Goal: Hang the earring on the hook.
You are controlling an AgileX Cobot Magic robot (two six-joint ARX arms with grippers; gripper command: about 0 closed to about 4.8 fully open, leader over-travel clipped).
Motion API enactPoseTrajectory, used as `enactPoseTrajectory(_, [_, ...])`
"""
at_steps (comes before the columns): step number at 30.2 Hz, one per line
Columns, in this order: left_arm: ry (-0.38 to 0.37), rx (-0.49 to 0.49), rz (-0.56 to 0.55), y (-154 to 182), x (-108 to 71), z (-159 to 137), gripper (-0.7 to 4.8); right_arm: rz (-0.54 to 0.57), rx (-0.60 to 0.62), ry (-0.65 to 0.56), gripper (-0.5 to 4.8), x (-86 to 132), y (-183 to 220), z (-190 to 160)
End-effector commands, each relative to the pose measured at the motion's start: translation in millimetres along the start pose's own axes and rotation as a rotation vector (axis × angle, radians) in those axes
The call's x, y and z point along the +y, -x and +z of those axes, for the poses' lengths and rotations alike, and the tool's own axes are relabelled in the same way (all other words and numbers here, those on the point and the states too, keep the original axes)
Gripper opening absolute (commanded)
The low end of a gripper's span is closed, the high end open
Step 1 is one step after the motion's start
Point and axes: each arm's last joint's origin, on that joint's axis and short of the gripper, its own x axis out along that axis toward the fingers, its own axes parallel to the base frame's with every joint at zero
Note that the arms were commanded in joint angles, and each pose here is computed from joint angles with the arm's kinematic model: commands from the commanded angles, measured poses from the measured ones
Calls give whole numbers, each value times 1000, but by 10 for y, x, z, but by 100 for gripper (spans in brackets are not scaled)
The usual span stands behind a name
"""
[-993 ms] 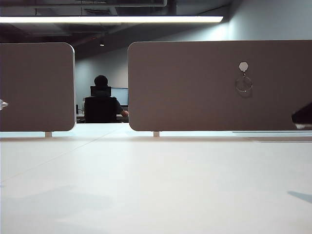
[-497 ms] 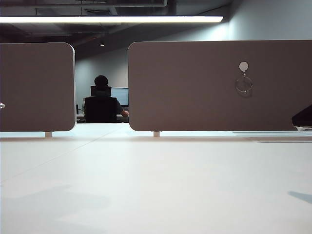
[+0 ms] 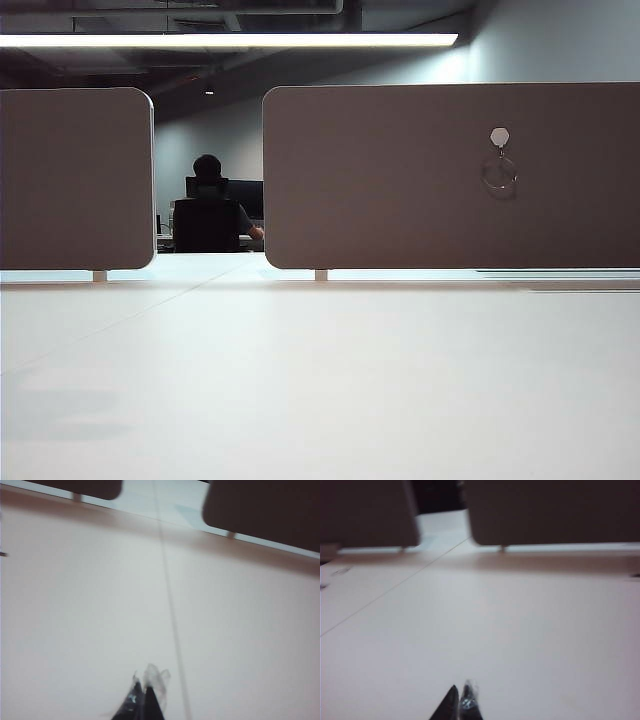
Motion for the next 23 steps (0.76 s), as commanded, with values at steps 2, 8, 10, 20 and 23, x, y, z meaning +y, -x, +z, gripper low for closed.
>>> enactPoseTrajectory(2, [12,-6,75,2,75,-3,-3,-120,-52,5,19,-115,24,44])
enactPoseTrajectory(8, [15,-10,96,4,93,0,-3,-247,-67,3,19,-230,64,55])
enactPoseTrajectory(10, [15,-10,96,4,93,0,-3,-272,-70,2,19,-252,73,58])
enactPoseTrajectory(20, [15,-11,96,4,93,0,-3,-297,-74,2,19,-275,84,61])
enactPoseTrajectory(23, [15,-11,96,4,93,0,-3,-294,-78,4,19,-273,84,66])
